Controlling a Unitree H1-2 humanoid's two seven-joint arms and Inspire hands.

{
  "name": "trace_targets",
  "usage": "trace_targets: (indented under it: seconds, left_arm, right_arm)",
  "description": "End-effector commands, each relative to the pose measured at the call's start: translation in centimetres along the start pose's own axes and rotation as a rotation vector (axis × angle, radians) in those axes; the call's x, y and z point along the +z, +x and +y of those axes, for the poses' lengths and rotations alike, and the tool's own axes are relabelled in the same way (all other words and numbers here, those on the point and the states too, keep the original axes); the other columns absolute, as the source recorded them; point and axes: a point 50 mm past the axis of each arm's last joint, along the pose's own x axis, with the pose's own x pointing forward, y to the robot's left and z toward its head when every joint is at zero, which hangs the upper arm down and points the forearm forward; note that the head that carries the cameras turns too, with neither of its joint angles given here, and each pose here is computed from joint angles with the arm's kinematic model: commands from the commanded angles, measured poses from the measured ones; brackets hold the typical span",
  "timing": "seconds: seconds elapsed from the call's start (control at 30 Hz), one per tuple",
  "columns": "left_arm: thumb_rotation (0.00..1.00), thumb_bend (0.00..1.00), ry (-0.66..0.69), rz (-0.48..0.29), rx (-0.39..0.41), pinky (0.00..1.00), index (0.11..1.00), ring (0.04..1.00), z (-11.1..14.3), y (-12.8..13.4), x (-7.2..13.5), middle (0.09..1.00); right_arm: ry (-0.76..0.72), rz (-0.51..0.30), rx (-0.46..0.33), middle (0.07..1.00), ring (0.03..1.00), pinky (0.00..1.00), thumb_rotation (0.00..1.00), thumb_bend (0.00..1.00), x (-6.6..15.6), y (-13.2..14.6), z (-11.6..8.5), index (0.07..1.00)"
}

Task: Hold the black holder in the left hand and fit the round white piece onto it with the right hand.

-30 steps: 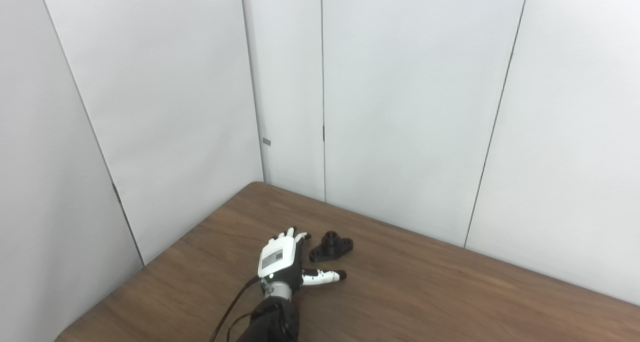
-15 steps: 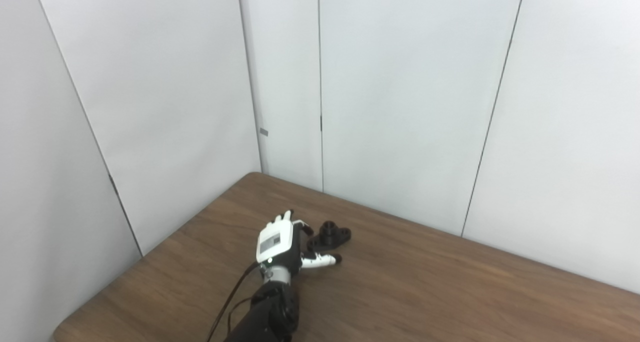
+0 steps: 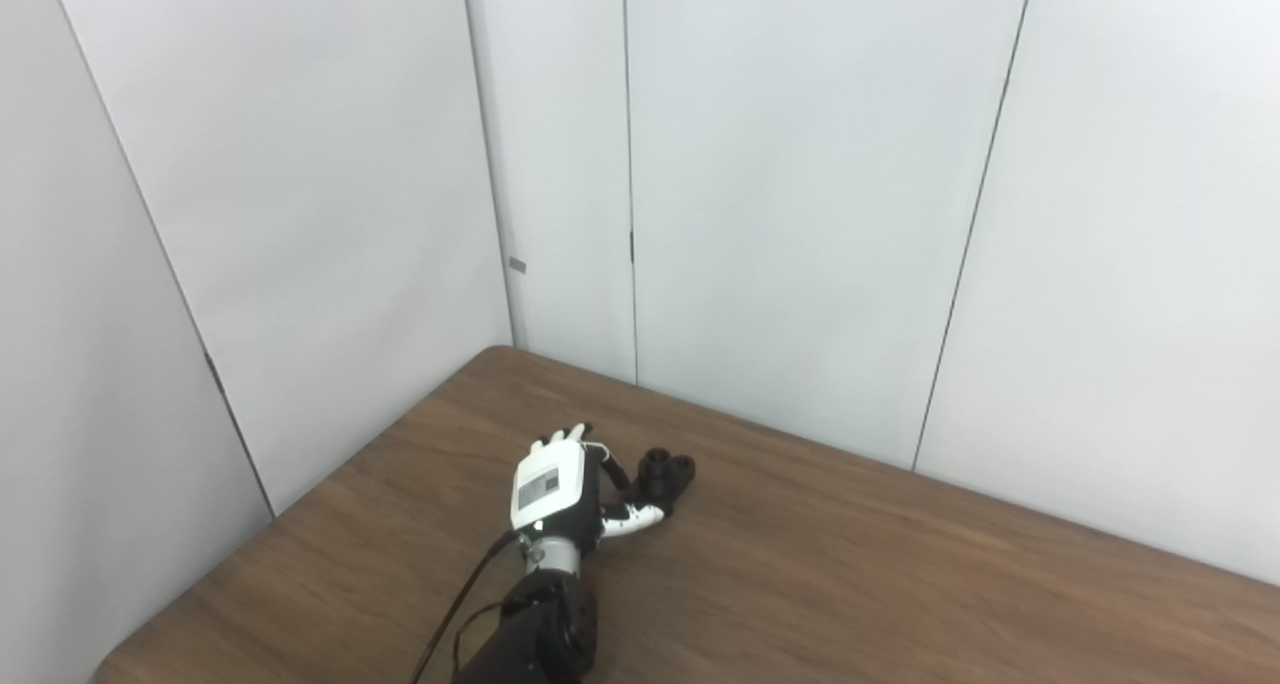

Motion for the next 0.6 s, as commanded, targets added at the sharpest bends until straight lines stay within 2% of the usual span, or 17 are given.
trace_targets:
  seconds: [0.0, 0.2, 0.33, 0.47, 0.57]
  left_arm:
    - [0.05, 0.52, 0.027, 0.000, -0.013, 1.00, 0.483, 0.954, 0.2, 0.2, -0.5, 0.930]
    - [0.05, 0.52, 0.029, -0.060, -0.024, 1.00, 0.482, 0.946, 0.4, -0.3, 0.5, 0.925]
    - [0.05, 0.52, 0.052, -0.113, -0.069, 1.00, 0.483, 0.962, 0.5, -0.6, 1.7, 0.926]
    - [0.05, 0.52, 0.038, -0.209, -0.128, 1.00, 0.482, 0.994, 0.7, -1.1, 3.4, 0.943]
    - [0.05, 0.52, 0.022, -0.277, -0.153, 1.00, 0.481, 0.999, 0.8, -1.8, 4.8, 0.950]
  right_arm:
    - [0.000, 0.006, -0.006, 0.886, 0.755, 0.54, 0.75, 0.54, 0.0, -0.2, -0.3, 0.917]
    - [0.017, 0.000, -0.001, 0.887, 0.752, 0.52, 0.75, 0.55, 0.0, 0.0, -0.1, 0.917]
    - [0.016, -0.005, 0.002, 0.893, 0.760, 0.53, 0.77, 0.53, 0.1, 0.0, 0.1, 0.919]
    - [0.024, -0.011, 0.005, 0.880, 0.745, 0.51, 0.76, 0.57, -0.1, 0.2, 0.1, 0.906]
    - [-0.005, -0.018, -0.007, 0.862, 0.726, 0.50, 0.78, 0.56, -0.1, 0.2, 0.5, 0.897]
